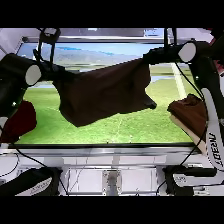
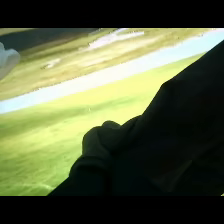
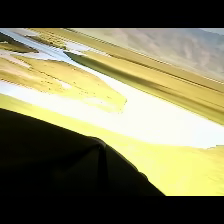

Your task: Fold the shirts.

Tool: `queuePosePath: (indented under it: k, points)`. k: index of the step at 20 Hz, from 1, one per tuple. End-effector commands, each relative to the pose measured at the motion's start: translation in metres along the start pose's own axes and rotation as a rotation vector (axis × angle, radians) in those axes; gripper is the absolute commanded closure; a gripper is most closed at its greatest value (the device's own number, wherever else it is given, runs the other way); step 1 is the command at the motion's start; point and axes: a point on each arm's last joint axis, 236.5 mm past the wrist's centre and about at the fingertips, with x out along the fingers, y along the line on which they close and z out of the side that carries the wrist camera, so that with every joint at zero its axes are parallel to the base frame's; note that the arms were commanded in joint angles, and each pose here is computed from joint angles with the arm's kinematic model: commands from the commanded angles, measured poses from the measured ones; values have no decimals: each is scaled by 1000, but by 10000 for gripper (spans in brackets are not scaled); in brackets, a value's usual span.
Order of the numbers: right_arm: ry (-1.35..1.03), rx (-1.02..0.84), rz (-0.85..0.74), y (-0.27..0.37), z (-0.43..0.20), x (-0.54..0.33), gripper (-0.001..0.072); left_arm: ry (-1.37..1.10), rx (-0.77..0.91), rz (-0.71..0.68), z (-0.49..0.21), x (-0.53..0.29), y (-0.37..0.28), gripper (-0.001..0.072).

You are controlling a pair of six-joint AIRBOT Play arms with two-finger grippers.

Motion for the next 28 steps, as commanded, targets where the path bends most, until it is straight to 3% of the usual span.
queuePosePath:
  k: [1,8,11,15,19,22,28]
  points:
    - [-14,-1,-16,-4,4,3,692,-116,-30,7,32,-9,8,698]
    - [-160,-63,-81,-5,43,-112,692,-277,-56,7,88,-120,35,698]
    - [-293,-92,-94,7,58,-208,692,-401,-27,-105,99,-202,26,699]
    - [-539,-128,-89,33,58,-351,692,-441,45,-253,65,-284,6,699]
    - [-694,-147,-158,33,47,-432,693,-465,26,-126,58,-296,39,700]
    - [-595,-146,-175,23,44,-396,693,-355,34,27,61,-244,65,699]
    - [-88,-158,-216,-25,-6,-173,692,84,187,25,24,-16,19,699]
